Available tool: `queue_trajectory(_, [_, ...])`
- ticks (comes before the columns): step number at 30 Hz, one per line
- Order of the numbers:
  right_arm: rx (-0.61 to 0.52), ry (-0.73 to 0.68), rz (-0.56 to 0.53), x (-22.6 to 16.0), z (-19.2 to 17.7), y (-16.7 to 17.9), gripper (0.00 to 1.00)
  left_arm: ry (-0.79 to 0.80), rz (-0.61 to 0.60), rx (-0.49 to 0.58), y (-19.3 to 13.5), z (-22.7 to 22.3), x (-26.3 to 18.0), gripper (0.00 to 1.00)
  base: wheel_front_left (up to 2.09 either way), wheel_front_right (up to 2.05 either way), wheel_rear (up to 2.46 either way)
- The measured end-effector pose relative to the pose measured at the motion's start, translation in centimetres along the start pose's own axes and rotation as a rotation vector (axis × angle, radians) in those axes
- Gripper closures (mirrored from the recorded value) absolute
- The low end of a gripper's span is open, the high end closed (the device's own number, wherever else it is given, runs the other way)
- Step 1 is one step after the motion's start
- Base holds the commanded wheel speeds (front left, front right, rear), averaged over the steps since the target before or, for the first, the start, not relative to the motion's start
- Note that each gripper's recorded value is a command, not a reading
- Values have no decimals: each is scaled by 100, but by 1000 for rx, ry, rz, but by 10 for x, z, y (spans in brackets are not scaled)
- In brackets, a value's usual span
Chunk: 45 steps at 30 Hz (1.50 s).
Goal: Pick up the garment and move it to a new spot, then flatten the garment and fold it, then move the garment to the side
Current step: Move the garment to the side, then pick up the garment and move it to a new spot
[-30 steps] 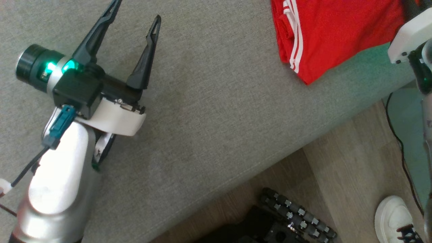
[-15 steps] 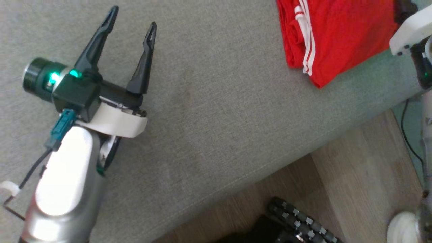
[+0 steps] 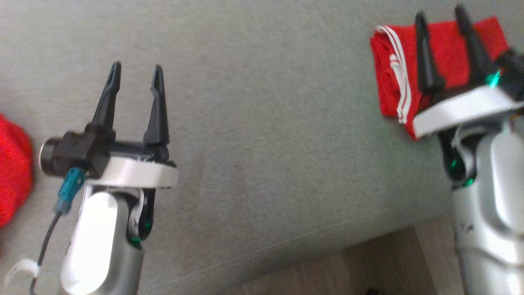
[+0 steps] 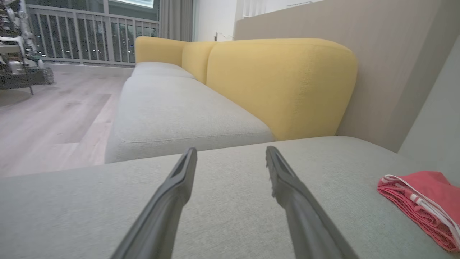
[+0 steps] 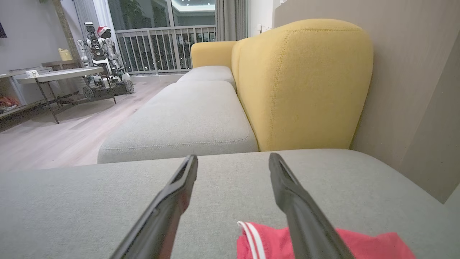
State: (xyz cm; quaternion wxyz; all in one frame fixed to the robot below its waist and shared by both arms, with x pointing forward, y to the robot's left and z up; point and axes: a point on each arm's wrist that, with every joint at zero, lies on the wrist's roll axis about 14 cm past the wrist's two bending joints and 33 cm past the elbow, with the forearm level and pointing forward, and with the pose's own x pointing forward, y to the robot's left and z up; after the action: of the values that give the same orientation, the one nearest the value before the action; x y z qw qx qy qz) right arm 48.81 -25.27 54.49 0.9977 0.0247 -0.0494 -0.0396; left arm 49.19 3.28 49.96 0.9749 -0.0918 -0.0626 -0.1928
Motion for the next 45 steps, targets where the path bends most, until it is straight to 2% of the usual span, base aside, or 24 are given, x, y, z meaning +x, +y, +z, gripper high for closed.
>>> queue_trajectory(6, [79, 1, 80, -26, -2, 39, 0, -32, 136, 42, 28, 31, -41, 0, 0, 0, 0])
queue_trajectory(12, [94, -58, 105, -46, 9, 51, 0, -31, 215, 45, 41, 45, -80, 0, 0, 0, 0])
queue_trajectory(15, [78, -47, 139, -63, 1, 63, 0, -37, 263, 36, 49, 51, -95, 0, 0, 0, 0])
queue_trajectory(19, [111, -22, 142, -83, -12, 67, 0, -31, 316, 16, 55, 53, -115, 0, 0, 0, 0])
queue_trajectory(26, [123, -24, 155, -86, -12, 72, 0, -28, 345, 23, 58, 54, -128, 0, 0, 0, 0])
queue_trajectory(45, [139, -33, 146, -87, -10, 70, 0, -36, 351, 29, 58, 58, -129, 0, 0, 0, 0])
